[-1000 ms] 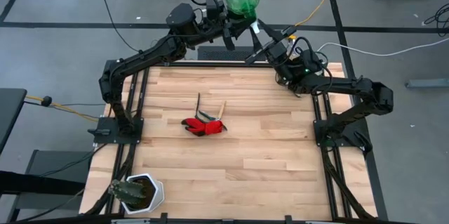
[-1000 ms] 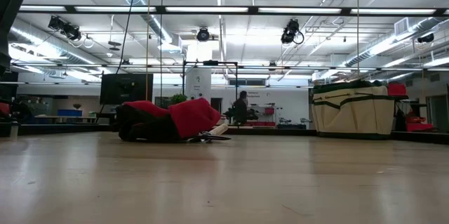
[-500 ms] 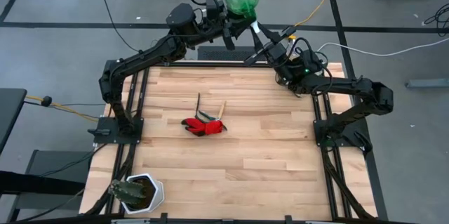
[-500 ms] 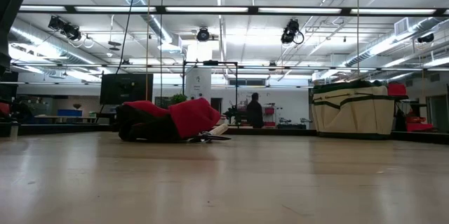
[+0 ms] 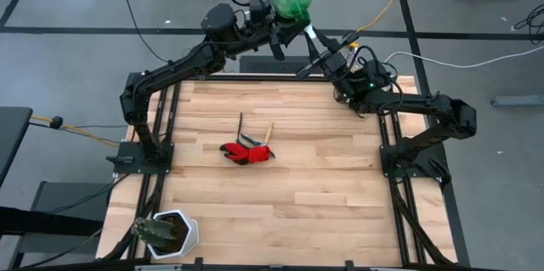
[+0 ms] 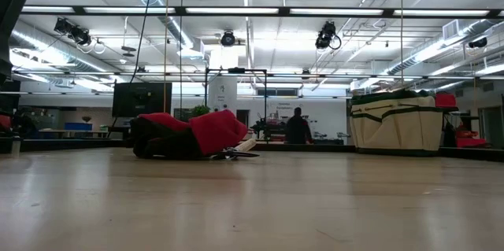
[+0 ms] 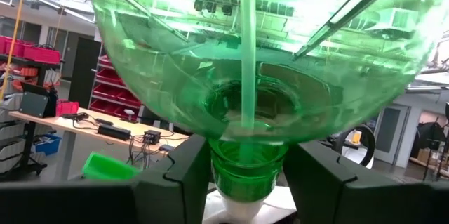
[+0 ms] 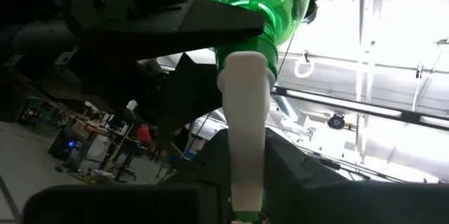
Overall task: Pick & Place Garden tools in Gardening bag
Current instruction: Put the green spray bottle into the gardening bag
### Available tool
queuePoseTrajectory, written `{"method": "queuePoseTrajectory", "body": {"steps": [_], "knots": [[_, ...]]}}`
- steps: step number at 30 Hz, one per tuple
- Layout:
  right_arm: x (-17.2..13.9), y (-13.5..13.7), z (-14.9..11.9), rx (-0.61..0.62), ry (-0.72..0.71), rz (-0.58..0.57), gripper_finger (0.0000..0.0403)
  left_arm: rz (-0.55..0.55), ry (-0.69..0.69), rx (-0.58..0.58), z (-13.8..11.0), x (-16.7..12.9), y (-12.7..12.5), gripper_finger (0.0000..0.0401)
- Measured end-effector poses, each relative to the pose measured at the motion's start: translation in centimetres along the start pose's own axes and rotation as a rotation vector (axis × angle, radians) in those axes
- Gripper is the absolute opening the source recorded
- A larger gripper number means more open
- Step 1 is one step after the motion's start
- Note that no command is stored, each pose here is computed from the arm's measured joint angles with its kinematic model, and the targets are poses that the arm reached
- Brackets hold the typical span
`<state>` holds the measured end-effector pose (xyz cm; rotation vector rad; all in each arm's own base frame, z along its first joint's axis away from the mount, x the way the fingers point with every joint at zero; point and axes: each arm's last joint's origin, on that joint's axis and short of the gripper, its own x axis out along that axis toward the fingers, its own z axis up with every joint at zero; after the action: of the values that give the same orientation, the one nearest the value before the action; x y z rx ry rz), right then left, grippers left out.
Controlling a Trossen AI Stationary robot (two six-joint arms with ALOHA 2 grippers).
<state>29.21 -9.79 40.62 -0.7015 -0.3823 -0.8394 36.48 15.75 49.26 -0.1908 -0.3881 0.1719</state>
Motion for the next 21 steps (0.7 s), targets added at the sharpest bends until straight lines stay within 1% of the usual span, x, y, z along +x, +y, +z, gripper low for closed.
{"method": "queuePoseTrajectory", "body": {"steps": [6, 21], "knots": [[0.0, 0.02, 0.0, 0.006, 0.0, 0.002, 0.0052, -0.003, 0.001, 0.005, 0.0, 0.0, -0.01, 0.019], [0.0, 0.03, -0.01, 0.002, 0.002, 0.003, 0.005, 0.002, 0.005, 0.006, -0.05, 0.0, 0.02, 0.019]]}}
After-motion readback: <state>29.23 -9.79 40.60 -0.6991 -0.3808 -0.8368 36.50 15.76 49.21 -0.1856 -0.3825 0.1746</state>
